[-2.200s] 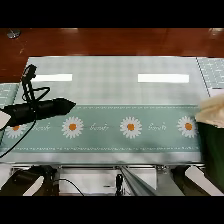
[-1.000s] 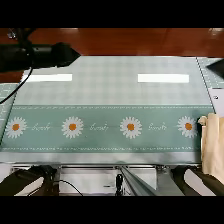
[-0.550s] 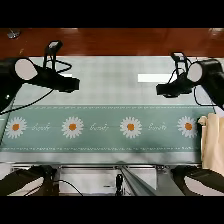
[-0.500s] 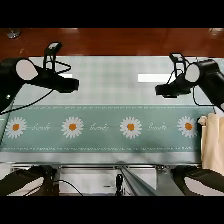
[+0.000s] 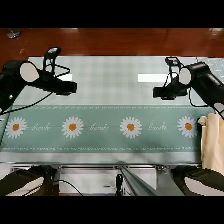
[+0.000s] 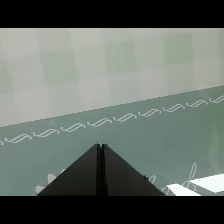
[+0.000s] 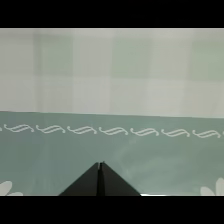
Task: Fold the shirts.
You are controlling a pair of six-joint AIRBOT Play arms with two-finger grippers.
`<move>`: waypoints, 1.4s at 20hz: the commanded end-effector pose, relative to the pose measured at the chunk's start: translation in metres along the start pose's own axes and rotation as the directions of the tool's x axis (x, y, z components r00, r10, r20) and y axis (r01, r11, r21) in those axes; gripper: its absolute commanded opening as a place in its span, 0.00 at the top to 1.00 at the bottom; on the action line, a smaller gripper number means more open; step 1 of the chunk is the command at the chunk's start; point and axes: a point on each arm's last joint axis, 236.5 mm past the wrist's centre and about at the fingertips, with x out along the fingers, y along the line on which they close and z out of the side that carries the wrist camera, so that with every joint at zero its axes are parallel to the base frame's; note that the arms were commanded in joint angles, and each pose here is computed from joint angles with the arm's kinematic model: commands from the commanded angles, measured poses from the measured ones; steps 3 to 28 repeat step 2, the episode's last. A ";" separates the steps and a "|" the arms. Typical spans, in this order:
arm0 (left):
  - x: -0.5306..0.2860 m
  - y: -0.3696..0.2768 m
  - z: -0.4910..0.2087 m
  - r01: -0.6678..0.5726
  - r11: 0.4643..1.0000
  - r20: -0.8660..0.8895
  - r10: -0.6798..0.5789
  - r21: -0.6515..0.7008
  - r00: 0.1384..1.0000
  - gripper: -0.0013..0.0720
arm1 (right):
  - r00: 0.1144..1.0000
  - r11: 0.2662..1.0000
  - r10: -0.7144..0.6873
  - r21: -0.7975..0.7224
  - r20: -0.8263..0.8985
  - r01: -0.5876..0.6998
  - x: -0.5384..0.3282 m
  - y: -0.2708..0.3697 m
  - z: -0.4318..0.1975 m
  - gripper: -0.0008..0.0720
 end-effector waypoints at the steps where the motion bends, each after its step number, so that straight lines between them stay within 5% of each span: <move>1: 0.000 0.001 -0.001 -0.004 1.000 -0.002 0.004 -0.001 1.000 0.94 | 1.000 1.000 -0.004 -0.001 0.000 0.004 0.000 0.000 0.000 0.96; 28: 0.000 0.001 -0.001 -0.004 1.000 -0.002 0.004 -0.001 1.000 0.94 | 1.000 1.000 -0.004 -0.001 0.000 0.004 0.000 0.000 0.000 0.96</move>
